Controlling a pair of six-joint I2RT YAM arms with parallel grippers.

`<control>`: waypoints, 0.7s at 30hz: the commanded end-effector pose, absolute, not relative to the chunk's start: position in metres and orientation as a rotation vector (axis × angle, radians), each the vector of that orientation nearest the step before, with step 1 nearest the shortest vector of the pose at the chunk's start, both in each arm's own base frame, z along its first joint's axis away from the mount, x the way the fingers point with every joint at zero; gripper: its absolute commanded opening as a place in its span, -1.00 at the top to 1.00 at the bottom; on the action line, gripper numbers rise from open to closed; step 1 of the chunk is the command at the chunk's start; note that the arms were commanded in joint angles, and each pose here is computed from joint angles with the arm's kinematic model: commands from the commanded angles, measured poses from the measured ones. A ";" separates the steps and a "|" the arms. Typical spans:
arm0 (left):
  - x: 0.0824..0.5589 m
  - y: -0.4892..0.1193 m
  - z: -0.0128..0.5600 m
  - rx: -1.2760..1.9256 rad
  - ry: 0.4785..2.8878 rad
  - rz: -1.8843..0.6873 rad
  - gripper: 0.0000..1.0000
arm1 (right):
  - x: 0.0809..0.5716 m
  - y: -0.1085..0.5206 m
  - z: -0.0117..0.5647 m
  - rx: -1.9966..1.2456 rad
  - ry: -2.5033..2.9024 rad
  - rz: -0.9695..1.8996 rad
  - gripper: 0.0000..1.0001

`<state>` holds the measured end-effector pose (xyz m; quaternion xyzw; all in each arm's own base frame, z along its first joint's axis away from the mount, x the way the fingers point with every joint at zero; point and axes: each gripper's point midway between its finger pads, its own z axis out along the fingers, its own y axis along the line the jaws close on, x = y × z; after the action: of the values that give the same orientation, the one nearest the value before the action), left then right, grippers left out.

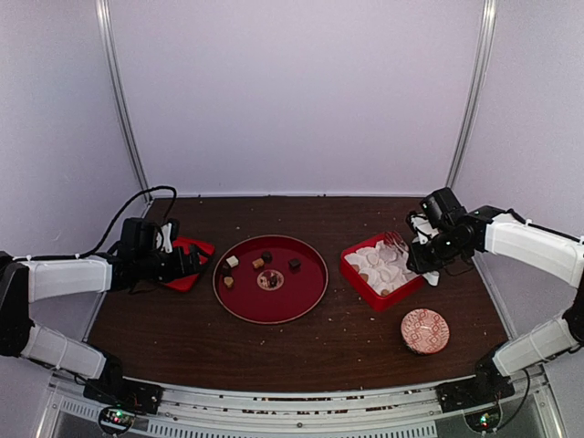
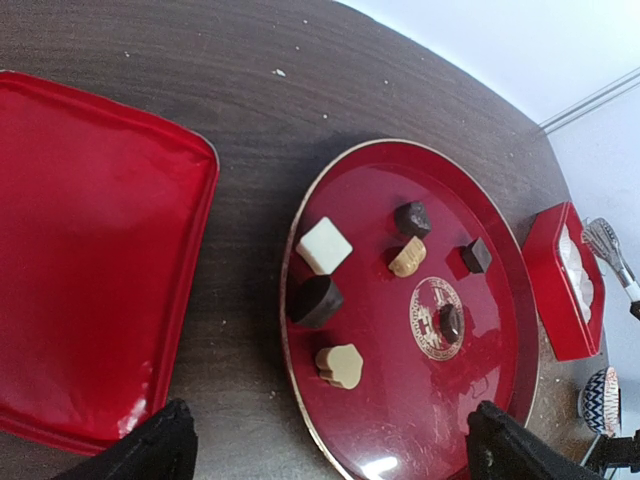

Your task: Pack the chocolate

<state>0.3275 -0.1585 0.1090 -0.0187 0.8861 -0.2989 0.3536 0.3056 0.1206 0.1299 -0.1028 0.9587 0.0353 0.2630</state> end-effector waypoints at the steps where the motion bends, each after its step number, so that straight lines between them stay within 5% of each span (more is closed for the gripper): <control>1: 0.336 -0.163 0.127 -0.025 2.236 -0.779 -0.93 | 0.317 0.116 0.127 -0.263 2.575 0.050 0.56; 21: 0.336 -0.162 0.124 -0.028 2.242 -0.774 -0.93 | 0.331 0.122 0.116 -0.269 2.597 0.052 0.34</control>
<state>0.3275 -0.1585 0.1090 -0.0189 0.8861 -0.2990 0.3535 0.3146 0.1218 0.1015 -0.1043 0.9670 0.0219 0.2313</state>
